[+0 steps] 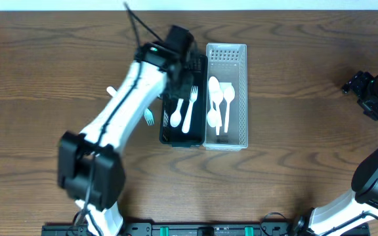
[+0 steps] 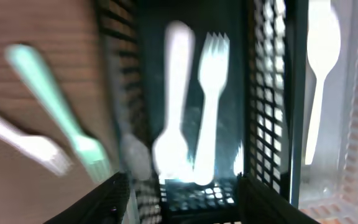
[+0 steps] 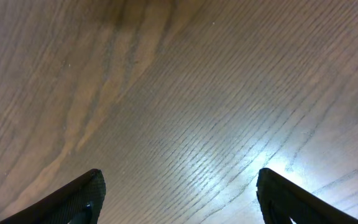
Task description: Pack container
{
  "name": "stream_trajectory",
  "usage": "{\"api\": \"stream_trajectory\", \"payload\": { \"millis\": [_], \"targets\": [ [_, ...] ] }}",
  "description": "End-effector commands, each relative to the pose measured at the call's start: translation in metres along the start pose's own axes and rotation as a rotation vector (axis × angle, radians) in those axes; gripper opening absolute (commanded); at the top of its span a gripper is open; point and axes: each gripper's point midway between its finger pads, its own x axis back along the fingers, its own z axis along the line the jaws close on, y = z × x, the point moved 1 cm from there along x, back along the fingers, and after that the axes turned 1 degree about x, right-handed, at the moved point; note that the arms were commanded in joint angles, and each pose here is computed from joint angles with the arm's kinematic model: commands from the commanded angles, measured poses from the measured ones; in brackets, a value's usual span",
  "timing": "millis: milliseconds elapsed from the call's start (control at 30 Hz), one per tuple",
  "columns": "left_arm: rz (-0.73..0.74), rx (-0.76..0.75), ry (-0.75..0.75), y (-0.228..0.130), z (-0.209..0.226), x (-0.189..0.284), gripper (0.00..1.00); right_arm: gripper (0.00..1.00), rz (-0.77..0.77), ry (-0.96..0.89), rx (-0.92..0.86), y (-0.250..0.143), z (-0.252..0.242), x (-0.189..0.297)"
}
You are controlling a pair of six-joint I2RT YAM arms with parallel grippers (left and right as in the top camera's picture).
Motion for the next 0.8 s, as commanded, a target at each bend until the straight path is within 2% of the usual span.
{"api": "stream_trajectory", "payload": {
  "millis": [0, 200, 300, 400, 467, 567, 767],
  "targets": [
    [-0.098, 0.235, 0.134, 0.020, 0.063, 0.028, 0.58, 0.81, 0.013, -0.001, -0.001, -0.003, 0.002, -0.004],
    [-0.039, 0.797, 0.221, 0.012, 0.165, -0.005, 0.60, 0.81, 0.016, -0.001, 0.000, -0.003, 0.002, -0.004],
    [0.008, 0.919, 0.180, 0.010, 0.193, -0.028, 0.59, 0.81, 0.016, -0.002, 0.000, -0.003, 0.001, -0.004],
    [0.069, 0.972, 0.107, 0.008, 0.204, -0.054, 0.59, 0.81, 0.017, -0.002, 0.000, -0.003, 0.002, -0.004],
    [0.107, 0.944, 0.081, 0.005, 0.207, -0.069, 0.59, 0.81, 0.016, -0.002, 0.001, -0.003, 0.002, -0.004],
    [0.161, 0.889, 0.088, -0.004, 0.210, -0.088, 0.59, 0.82, 0.016, -0.005, 0.001, -0.003, 0.001, -0.004],
    [0.218, 0.870, 0.098, -0.012, 0.203, -0.110, 0.57, 0.82, 0.014, -0.005, 0.007, -0.003, 0.001, -0.004]
  ]
}}
